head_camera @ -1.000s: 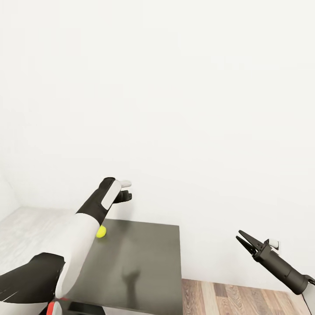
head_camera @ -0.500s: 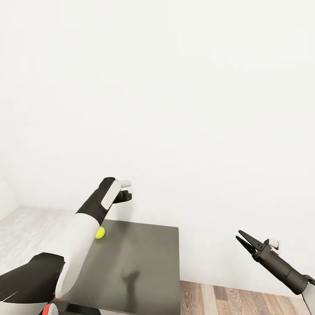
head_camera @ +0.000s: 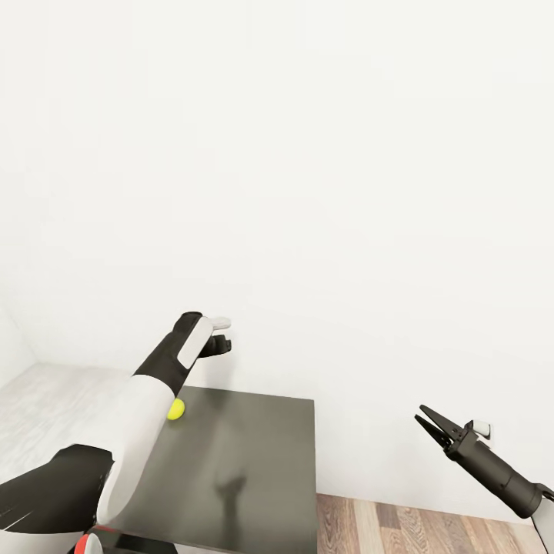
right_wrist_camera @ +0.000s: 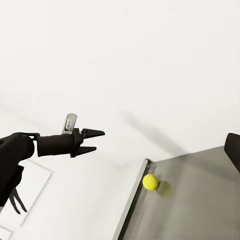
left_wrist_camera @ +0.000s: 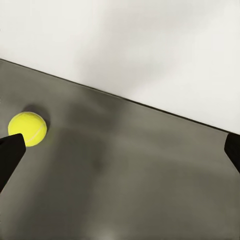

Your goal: Put all the toys in the child's room - the three board games (two on the bed and one on the table), the two jigsaw puzzles on the table, and the tennis ball on the table - inside the toy box on the table in the child's room.

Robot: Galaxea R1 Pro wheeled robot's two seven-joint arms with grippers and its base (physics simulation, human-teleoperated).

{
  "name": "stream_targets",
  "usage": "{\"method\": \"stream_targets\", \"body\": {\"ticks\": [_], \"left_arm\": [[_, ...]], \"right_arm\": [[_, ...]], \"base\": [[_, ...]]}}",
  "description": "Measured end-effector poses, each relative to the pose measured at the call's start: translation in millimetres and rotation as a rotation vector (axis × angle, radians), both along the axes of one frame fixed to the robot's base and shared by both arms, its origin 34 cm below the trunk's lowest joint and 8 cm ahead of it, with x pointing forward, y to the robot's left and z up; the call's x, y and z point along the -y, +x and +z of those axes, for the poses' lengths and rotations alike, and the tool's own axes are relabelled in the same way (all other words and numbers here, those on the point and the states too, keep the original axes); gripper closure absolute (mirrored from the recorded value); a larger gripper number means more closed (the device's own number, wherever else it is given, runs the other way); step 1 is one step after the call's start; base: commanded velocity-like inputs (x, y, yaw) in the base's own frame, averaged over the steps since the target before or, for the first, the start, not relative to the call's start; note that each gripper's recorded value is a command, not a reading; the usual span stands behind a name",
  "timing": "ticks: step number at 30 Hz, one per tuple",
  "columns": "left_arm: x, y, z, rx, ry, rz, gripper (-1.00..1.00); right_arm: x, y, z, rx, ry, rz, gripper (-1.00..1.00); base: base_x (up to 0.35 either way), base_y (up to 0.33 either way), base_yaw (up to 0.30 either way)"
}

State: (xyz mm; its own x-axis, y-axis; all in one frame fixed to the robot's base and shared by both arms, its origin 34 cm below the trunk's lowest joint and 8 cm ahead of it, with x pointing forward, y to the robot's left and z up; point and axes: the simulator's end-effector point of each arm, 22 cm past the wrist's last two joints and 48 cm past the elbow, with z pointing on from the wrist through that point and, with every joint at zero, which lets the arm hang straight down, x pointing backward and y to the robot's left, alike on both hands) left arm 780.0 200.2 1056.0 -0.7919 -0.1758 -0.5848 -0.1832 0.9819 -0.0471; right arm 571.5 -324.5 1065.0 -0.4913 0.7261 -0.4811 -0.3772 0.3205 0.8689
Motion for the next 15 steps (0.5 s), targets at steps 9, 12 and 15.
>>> {"method": "stream_targets", "body": {"ticks": [9, 12, 15], "left_arm": [[-2.6, 0.0, -0.3, -0.001, -0.002, 0.004, -1.00], [-5.4, 0.0, -0.6, -0.002, -0.001, 0.008, -1.00], [-8.1, -0.3, -1.1, -0.005, 0.001, 0.011, -1.00]], "right_arm": [[-0.5, -0.1, -1.2, -0.003, 0.001, 0.000, -1.00], [-0.4, 0.1, -1.3, -0.003, -0.001, -0.001, -1.00], [-0.3, 0.2, -1.6, -0.004, -0.001, -0.002, -1.00]], "base": [[0.000, 0.000, 0.000], [0.000, 0.000, 0.000], [0.000, 0.000, 0.000]]}}
